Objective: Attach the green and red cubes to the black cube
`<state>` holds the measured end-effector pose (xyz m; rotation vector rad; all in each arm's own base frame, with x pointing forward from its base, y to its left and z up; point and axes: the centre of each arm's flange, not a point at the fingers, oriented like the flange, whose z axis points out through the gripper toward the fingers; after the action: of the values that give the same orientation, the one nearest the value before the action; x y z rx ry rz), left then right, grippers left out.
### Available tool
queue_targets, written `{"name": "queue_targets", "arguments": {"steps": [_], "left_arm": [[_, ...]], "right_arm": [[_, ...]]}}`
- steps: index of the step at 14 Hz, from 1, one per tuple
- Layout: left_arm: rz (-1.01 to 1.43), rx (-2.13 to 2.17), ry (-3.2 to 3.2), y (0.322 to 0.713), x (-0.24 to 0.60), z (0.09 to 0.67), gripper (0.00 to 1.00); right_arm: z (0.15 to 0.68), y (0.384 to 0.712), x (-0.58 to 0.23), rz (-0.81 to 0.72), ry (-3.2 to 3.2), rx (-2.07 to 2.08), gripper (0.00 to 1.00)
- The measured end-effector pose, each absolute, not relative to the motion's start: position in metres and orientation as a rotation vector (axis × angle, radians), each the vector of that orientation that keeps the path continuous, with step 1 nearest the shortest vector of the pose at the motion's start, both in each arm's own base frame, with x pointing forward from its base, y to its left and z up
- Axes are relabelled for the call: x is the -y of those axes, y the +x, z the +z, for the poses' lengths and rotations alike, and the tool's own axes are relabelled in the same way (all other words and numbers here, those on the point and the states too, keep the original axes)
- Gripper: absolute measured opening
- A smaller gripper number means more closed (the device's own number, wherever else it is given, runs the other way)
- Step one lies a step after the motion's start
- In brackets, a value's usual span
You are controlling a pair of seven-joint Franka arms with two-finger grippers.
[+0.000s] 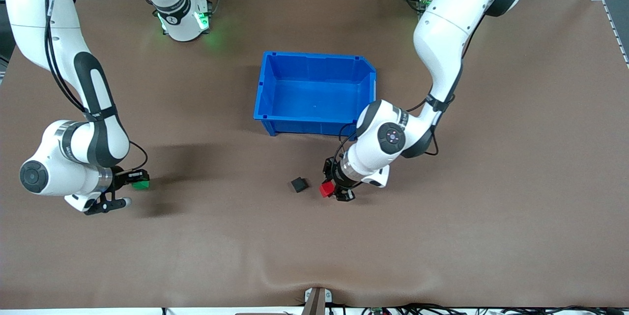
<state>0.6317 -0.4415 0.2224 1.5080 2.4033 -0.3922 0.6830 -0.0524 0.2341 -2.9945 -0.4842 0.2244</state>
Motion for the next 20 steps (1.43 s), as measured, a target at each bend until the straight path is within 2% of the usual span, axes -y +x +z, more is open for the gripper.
{"name": "queue_targets", "arguments": {"steps": [3, 10, 14, 20], "left_arm": [[-0.394, -2.419, 1.546, 0.615, 0.459, 0.199, 0.40], [-0.339, -2.441, 1.580, 0.593, 0.483, 0.180, 0.40], [-0.325, -2.425, 1.599, 0.589, 0.493, 0.179, 0.40], [-0.326, -2.413, 1.606, 0.588, 0.499, 0.179, 0.40]], "right_arm": [[0.246, 0.693, 0.020, 0.171, -2.927, 0.796, 0.40], [0.266, 0.696, -0.132, 0.072, -2.814, 1.209, 0.40], [0.255, 0.696, -0.164, -0.006, -2.768, 1.329, 0.40], [0.243, 0.692, -0.188, -0.027, -2.627, 1.545, 0.40]]}}
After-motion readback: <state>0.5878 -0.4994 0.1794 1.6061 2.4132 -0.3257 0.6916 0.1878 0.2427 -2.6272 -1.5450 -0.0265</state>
